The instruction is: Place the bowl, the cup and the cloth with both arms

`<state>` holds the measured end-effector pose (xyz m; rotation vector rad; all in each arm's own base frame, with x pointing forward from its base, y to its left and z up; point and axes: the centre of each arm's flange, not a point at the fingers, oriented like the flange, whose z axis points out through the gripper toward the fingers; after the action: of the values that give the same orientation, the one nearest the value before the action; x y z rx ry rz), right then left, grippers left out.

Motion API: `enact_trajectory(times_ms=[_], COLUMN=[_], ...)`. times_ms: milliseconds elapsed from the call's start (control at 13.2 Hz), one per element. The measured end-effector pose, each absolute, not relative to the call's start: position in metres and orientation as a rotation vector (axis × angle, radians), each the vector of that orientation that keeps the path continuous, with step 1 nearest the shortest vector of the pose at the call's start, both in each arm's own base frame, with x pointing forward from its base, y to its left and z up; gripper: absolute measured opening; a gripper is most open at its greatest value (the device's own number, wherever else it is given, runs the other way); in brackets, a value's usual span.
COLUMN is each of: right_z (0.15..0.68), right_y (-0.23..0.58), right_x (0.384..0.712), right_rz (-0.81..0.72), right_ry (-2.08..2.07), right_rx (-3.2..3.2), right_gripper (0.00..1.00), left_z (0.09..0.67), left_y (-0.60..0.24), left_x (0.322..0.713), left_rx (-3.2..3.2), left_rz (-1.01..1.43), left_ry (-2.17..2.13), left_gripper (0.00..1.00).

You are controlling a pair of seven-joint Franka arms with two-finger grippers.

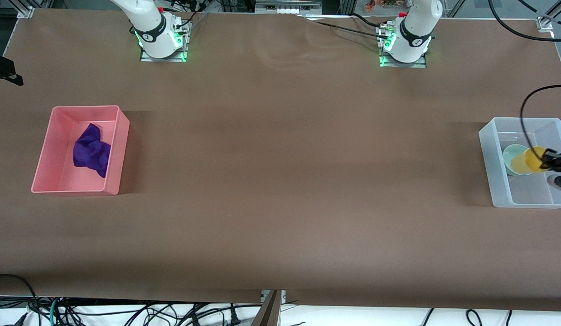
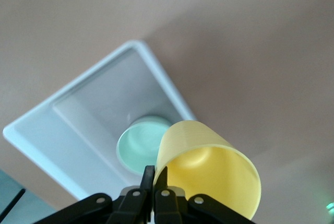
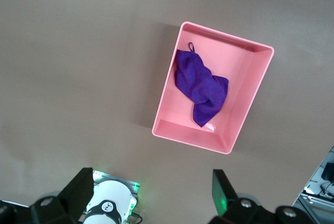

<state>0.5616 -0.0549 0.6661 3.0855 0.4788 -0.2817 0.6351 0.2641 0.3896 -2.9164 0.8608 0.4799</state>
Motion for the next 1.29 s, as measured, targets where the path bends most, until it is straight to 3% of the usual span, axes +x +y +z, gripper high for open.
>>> enact_trajectory(times_ms=[379,683,986,1290], right_z=[0.662,0.659,0.658,0.658], right_y=[-0.035,-0.022,-0.02,-0.02], right_x=[0.565,0.562,0.562,0.562], right_rz=[-0.289,-0.332,-0.341,-0.341], right_ry=[0.408,0.396,0.354,0.35], right_rx=[3.085,3.087,3.089,3.089], right_gripper=[1.0,1.0,1.0,1.0], left_z=[0.28,0.255,0.293,0.396], left_y=[0.347,0.353,0.338,0.258], left_x=[0.596,0.59,0.608,0.631], left_rx=[-2.94,-2.97,-2.942,-2.925], left_rz=[0.477,0.498,0.401,0.277], left_ry=[0.928,0.923,0.955,1.019], left_gripper=[0.03,0.06,0.45,0.87])
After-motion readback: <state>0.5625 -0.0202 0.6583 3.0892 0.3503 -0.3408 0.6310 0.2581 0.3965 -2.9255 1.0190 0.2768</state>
